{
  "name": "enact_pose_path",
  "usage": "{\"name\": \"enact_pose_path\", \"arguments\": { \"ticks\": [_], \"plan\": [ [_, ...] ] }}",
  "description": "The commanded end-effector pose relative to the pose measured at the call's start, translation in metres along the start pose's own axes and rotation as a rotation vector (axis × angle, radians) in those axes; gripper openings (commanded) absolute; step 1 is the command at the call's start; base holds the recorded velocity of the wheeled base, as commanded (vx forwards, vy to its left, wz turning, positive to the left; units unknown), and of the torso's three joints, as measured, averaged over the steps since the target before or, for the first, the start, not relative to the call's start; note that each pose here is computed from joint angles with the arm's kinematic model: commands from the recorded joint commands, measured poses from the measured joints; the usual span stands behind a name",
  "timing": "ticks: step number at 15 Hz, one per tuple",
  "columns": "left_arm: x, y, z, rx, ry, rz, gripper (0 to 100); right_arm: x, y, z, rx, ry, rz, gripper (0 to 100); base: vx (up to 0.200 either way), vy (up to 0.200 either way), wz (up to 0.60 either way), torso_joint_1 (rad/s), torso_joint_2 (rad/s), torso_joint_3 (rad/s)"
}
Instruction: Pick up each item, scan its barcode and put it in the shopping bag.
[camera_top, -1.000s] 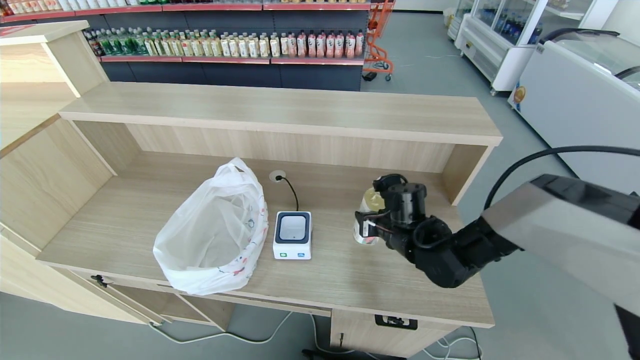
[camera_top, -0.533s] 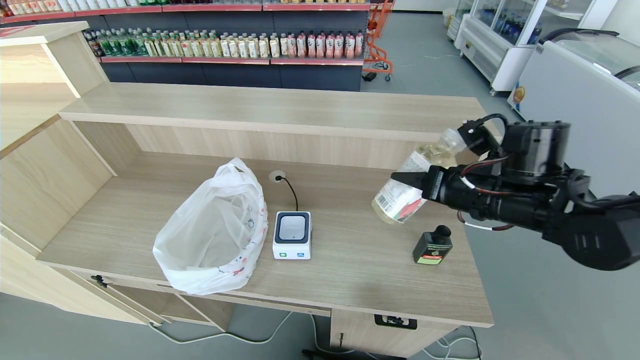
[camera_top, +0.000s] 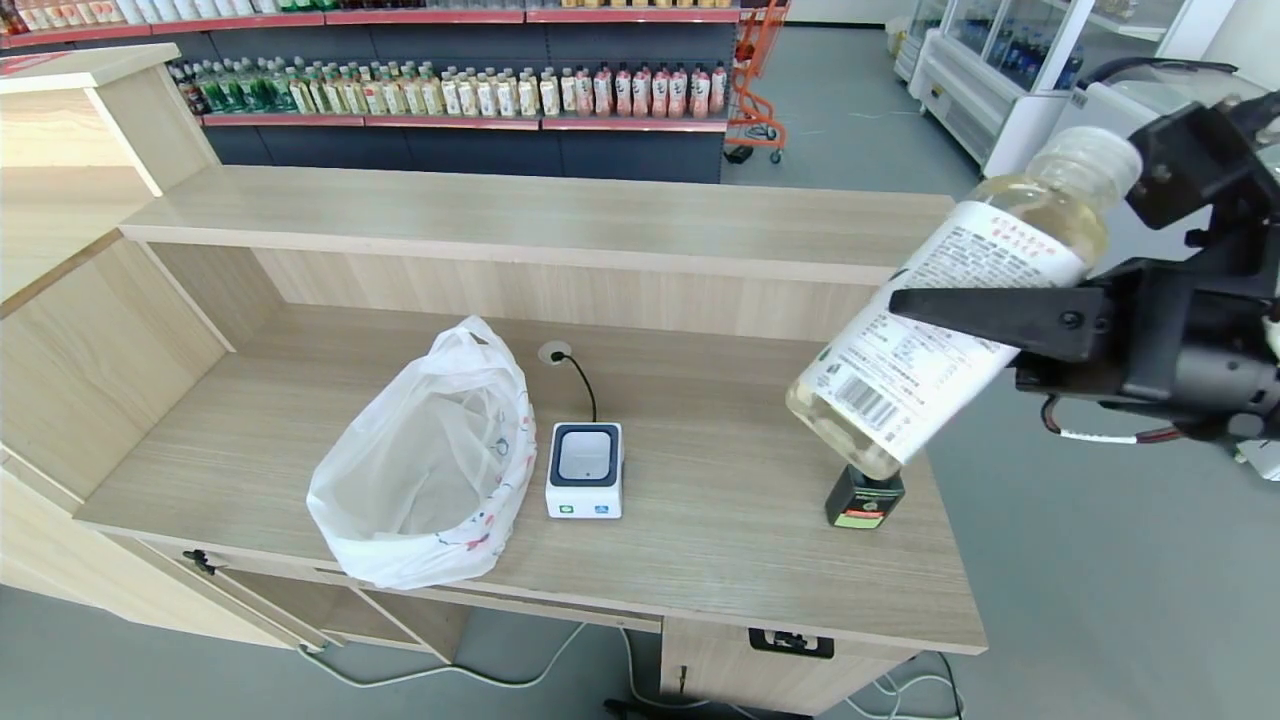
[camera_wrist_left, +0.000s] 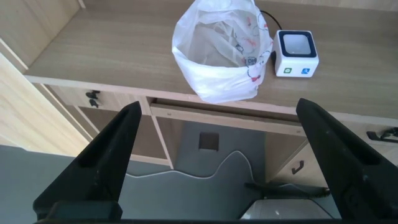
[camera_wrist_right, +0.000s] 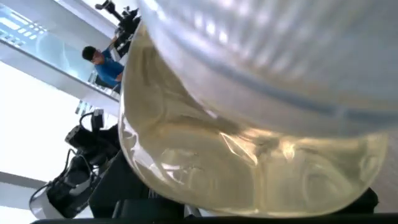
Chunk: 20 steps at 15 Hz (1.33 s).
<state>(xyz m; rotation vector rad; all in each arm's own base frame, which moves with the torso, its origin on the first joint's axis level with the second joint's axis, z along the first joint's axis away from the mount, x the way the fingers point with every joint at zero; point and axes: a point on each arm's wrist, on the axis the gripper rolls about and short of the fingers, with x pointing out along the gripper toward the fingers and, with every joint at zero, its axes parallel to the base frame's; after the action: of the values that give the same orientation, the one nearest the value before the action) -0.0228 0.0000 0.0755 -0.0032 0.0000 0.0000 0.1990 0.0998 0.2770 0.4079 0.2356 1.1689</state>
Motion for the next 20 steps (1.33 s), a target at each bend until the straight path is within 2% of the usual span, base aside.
{"name": "enact_pose_path", "arguments": {
  "ticks": [1, 9, 20],
  "plan": [
    [0.0, 0.0, 0.0, -0.001, 0.0, 0.0, 100, -0.018, 0.036, 0.003, -0.039, 0.009, 0.11, 0, 0.0, 0.0, 0.0, 0.0, 0.0, 0.0],
    [0.0, 0.0, 0.0, 0.0, -0.002, 0.0, 100, -0.02, 0.07, -0.004, 0.017, 0.112, 0.25, 0, 0.0, 0.0, 0.0, 0.0, 0.0, 0.0],
    [0.0, 0.0, 0.0, -0.001, -0.002, 0.0, 100, -0.017, 0.068, -0.008, 0.025, 0.129, 0.248, 0, 0.0, 0.0, 0.0, 0.0, 0.0, 0.0]
  ]
}}
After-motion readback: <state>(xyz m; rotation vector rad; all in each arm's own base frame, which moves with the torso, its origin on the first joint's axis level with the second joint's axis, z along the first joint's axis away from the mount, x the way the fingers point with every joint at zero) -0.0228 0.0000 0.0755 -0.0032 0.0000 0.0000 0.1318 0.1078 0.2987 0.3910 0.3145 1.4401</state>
